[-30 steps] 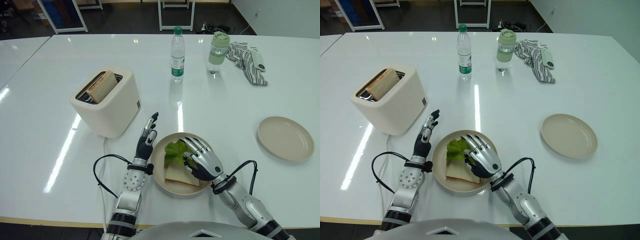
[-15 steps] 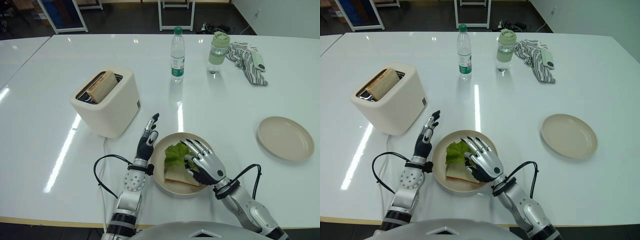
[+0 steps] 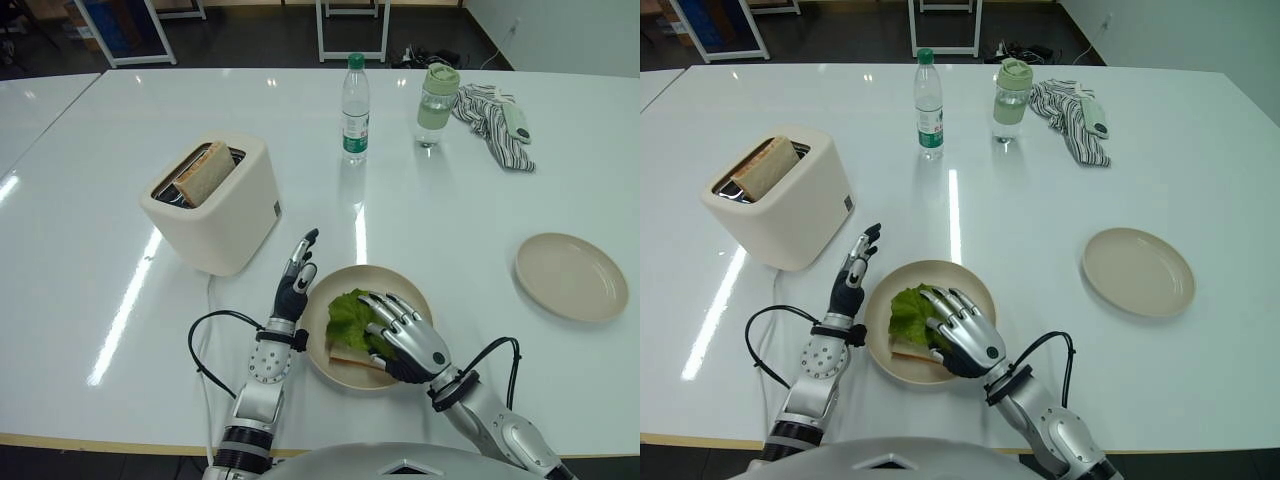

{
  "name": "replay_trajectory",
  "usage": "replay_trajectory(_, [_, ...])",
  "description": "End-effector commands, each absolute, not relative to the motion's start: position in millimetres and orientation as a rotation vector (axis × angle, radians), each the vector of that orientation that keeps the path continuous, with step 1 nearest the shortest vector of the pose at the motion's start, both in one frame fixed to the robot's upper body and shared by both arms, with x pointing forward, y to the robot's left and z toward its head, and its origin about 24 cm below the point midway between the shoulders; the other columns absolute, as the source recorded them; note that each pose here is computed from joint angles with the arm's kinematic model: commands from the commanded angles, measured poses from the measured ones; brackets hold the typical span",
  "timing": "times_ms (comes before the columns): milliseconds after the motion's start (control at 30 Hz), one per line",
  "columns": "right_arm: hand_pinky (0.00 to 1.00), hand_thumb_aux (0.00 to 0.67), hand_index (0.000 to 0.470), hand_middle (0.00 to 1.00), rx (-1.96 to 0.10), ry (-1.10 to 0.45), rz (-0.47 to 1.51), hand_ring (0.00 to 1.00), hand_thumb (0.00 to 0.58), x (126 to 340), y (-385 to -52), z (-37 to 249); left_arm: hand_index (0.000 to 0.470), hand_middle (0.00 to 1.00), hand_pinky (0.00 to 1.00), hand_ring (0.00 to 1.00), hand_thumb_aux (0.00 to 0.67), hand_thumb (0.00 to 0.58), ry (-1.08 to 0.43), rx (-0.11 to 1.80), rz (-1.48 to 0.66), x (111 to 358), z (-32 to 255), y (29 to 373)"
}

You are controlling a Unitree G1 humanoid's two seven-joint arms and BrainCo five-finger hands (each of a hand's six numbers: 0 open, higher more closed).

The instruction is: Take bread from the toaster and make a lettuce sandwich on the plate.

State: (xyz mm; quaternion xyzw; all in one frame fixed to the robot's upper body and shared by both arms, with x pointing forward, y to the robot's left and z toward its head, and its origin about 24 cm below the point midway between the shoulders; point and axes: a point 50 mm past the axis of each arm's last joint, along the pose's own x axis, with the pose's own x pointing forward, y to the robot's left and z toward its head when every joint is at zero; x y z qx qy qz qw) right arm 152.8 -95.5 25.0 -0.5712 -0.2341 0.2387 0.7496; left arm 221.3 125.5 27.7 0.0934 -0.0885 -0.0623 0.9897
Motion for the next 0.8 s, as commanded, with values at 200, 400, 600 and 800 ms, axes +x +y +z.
replay_trajectory(200, [0.00, 0.000, 0.000, 0.00, -1.268, -0.533, 0.523, 0.00, 0.000, 144, -104, 40, 0.000, 0.00, 0.00, 0.00, 0.000, 0.000, -0.163, 0.200, -0.121, 220, 24, 126])
replay_trajectory(400, [0.00, 0.000, 0.000, 0.00, -1.025, -0.492, 0.447, 0.00, 0.000, 149, -114, 67, 0.000, 0.00, 0.00, 0.00, 0.000, 0.000, -0.197, 0.229, -0.118, 219, 29, 128])
replay_trajectory(600, [0.00, 0.000, 0.000, 0.00, -0.391, -0.364, 0.097, 0.00, 0.000, 184, -156, 101, 0.000, 0.00, 0.00, 0.00, 0.000, 0.000, -0.477, 0.458, 0.006, 229, 90, 151])
replay_trajectory(800, [0.00, 0.000, 0.000, 0.00, -0.260, -0.290, -0.077, 0.00, 0.000, 195, -187, 91, 0.000, 0.00, 0.00, 0.00, 0.000, 0.000, -0.726, 1.016, 0.325, 259, 164, 191])
